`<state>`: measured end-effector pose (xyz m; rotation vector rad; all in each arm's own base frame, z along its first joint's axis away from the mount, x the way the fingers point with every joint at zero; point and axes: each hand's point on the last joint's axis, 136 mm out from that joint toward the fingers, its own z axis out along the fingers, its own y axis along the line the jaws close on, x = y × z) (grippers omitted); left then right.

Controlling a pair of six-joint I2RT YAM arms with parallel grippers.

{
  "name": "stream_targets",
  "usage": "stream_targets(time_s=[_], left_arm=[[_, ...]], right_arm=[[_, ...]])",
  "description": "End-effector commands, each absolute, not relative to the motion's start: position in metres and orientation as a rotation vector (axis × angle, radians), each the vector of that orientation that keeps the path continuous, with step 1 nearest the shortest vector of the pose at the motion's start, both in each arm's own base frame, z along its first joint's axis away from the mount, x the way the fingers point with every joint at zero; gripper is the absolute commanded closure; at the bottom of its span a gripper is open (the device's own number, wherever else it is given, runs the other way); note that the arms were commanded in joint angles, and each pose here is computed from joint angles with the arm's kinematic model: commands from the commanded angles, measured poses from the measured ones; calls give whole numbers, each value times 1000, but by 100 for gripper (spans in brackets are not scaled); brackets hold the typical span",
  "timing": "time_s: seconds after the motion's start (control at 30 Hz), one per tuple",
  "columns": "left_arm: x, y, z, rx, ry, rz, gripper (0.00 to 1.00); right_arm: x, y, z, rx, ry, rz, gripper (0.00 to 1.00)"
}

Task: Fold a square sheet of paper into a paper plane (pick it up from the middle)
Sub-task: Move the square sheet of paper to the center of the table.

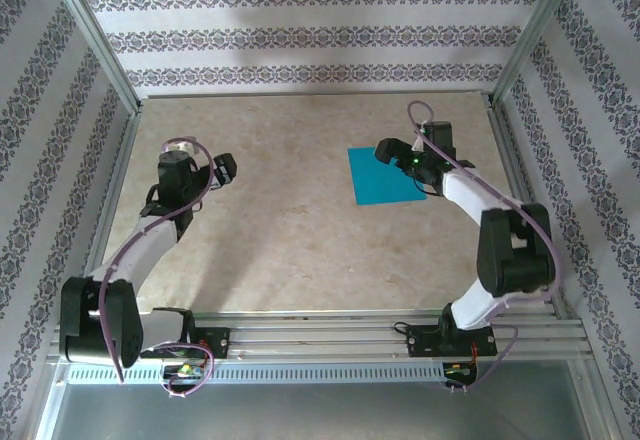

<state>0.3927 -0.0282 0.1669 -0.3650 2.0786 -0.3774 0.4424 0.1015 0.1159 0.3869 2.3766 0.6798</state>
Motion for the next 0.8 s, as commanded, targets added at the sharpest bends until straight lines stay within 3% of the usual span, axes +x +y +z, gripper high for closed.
stream_targets(time_s=[0.0,0.2,0.37,0.77], left_arm=[[396,-38,158,-430,2150,-486,1],[404,-37,139,-474,2259,-465,1],[408,-42,129,-482,2306,-491,1],[408,-54,122,-466,2342,-578,0]], right_arm=[[450,109,96,462,2473,666,3],[474,113,67,502,2594,547,11],[479,104,47,579,2626,446,12],[443,108,23,576,2722,362,12]])
